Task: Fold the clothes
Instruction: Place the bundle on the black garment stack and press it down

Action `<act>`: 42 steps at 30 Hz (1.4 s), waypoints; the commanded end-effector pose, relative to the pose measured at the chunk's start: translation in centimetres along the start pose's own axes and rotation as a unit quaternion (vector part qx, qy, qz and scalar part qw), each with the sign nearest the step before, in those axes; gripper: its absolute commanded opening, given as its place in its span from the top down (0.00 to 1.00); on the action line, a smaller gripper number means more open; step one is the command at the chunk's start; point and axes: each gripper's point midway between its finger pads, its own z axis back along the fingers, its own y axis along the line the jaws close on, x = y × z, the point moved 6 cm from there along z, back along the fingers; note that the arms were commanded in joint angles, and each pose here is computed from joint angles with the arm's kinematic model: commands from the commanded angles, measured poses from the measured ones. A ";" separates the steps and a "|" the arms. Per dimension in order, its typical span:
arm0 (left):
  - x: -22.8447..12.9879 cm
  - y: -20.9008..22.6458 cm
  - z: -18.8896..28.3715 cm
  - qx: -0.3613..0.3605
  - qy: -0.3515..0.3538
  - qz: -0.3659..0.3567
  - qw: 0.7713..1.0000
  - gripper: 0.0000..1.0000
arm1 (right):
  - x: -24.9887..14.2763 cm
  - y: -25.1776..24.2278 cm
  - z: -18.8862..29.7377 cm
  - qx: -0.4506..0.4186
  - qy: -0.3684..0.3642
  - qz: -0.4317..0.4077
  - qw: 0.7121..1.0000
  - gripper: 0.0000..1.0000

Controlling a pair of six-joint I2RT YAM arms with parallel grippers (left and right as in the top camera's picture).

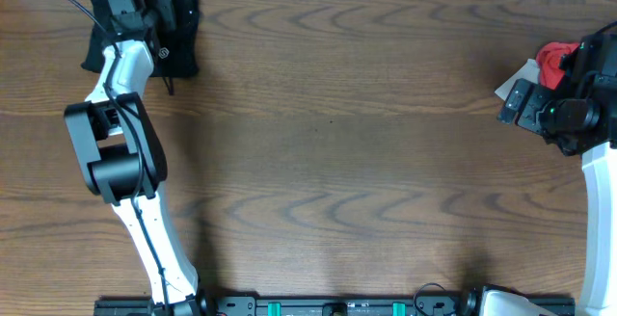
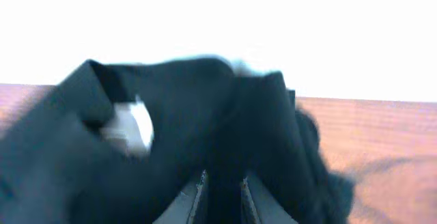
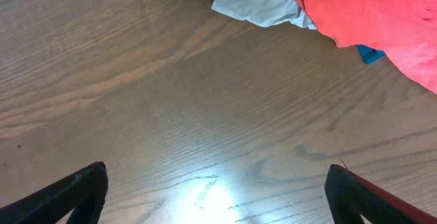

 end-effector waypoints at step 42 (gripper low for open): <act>-1.2 6.0 3.5 0.085 0.024 0.025 0.996 0.94 | -0.1 0.0 -0.3 0.005 0.007 0.024 1.000 0.01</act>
